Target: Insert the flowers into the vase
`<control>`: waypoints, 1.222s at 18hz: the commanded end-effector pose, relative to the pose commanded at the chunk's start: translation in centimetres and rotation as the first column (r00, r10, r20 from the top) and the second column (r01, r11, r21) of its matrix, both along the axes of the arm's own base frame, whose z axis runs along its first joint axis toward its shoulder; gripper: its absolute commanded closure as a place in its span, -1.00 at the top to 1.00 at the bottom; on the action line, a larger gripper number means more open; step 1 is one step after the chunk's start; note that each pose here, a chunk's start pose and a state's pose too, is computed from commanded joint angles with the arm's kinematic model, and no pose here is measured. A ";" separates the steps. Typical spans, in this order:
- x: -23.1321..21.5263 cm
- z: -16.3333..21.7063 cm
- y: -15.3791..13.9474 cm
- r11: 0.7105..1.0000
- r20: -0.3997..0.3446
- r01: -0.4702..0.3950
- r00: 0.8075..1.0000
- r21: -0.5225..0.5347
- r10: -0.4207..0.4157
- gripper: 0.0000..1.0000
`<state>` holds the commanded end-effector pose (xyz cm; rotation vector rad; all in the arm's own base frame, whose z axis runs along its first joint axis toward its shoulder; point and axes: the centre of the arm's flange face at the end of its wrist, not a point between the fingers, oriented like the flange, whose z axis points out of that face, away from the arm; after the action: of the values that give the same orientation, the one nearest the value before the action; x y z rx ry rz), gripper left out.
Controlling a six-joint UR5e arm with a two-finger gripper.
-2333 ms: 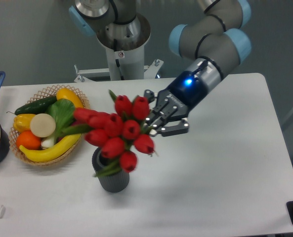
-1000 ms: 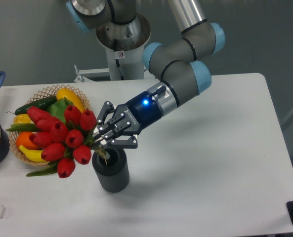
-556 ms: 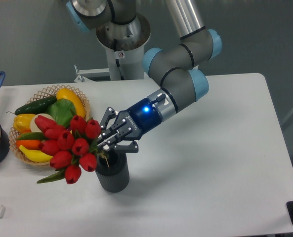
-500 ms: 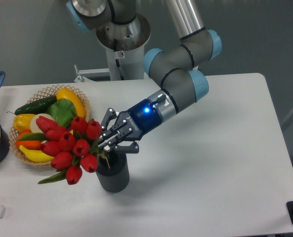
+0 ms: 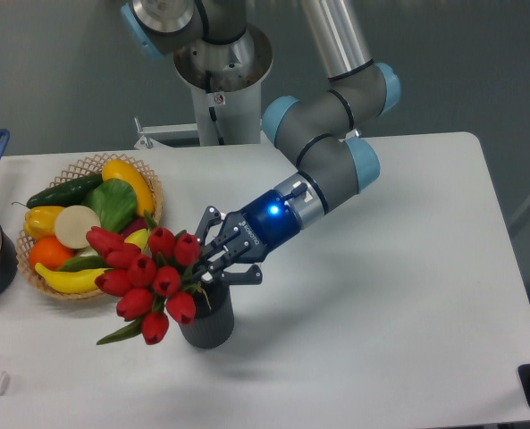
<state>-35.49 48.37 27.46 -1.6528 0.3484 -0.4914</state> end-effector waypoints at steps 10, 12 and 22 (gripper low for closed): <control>-1.4 -0.3 -1.1 1.000 -0.044 -0.026 0.999 0.003 0.026 0.47; -2.1 0.3 -1.6 0.999 -0.070 -0.041 0.997 -0.003 0.041 1.00; -8.8 9.2 -12.6 0.879 -0.532 -0.395 0.821 -0.269 0.206 1.00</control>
<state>-44.31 35.80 36.69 -2.1577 0.3632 0.1356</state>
